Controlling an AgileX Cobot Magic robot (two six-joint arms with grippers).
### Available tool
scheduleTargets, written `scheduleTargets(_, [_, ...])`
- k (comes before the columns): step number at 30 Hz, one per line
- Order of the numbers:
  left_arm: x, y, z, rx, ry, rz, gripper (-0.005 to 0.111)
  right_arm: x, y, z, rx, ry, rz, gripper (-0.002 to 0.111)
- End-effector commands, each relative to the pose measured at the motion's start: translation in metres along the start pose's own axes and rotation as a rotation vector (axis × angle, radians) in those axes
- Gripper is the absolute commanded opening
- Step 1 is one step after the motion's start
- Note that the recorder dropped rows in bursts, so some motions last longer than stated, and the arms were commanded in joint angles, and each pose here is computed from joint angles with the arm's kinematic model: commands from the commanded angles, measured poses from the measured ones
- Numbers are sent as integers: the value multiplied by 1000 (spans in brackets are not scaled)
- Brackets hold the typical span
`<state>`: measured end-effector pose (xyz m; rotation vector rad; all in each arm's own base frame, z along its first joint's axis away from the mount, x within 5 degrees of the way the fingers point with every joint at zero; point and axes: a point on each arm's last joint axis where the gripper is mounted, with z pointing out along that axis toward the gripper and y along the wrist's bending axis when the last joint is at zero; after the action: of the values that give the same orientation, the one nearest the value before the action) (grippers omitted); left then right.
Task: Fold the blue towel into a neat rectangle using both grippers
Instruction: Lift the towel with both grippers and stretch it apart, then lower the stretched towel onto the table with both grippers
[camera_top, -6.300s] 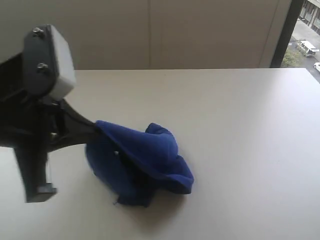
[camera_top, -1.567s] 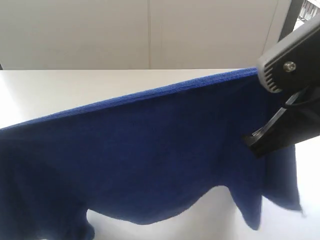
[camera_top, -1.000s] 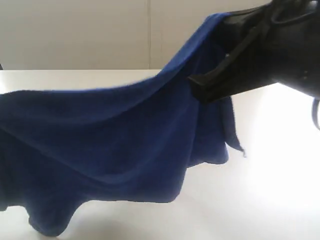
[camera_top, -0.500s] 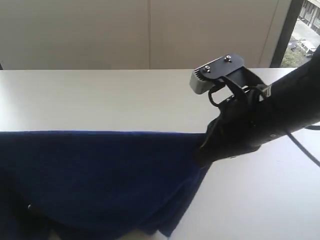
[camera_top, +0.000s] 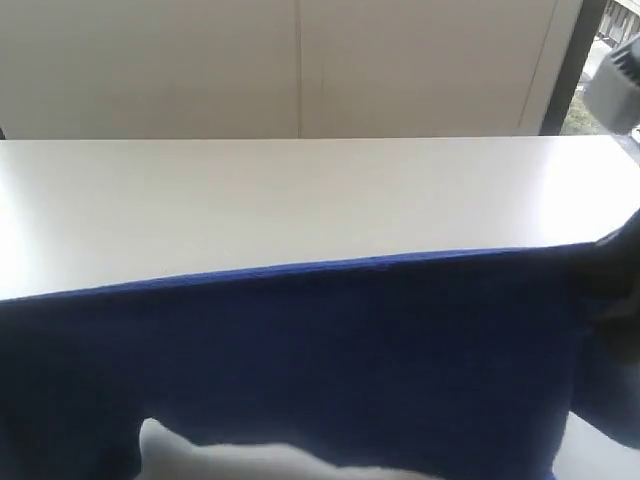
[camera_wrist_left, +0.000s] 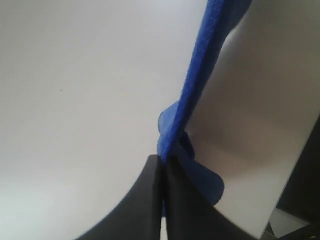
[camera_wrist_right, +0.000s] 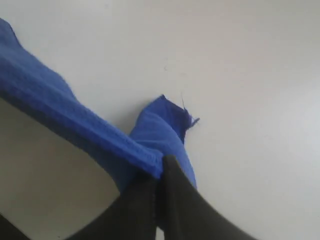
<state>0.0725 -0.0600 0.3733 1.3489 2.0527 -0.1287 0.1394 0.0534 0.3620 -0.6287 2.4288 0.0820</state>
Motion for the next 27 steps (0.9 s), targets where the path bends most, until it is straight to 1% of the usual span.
scheduleTargets(1, [18,6,-13,-78,185,12,0,16,-23,-14,239,89,-45,0])
scheduleTargets(6, [15,9,-20,-114,171,-2,0,13,-25,-6,253,122,-54,0])
scheduleTargets(10, [15,23,-12,-223,272,-23,0,4,-30,19,272,222,-50,0])
scheduleTargets(12, [14,29,1,-247,347,21,0,0,-33,34,298,274,-31,0])
scheduleTargets(13, [14,31,12,-241,384,49,0,-5,-36,43,316,283,-29,0])
scheduleTargets(16, [10,35,49,-236,430,116,0,-14,-42,69,367,327,-37,0])
scheduleTargets(18, [9,40,70,-269,433,164,0,-18,-44,86,384,353,-52,0])
scheduleTargets(19, [8,45,82,-318,435,192,0,-21,-46,96,392,357,-58,0])
scheduleTargets(24, [5,73,119,-590,448,186,0,-34,-51,145,430,323,-110,0])
scheduleTargets(27, [1,88,135,-680,441,189,0,-41,-57,166,490,284,-167,0])
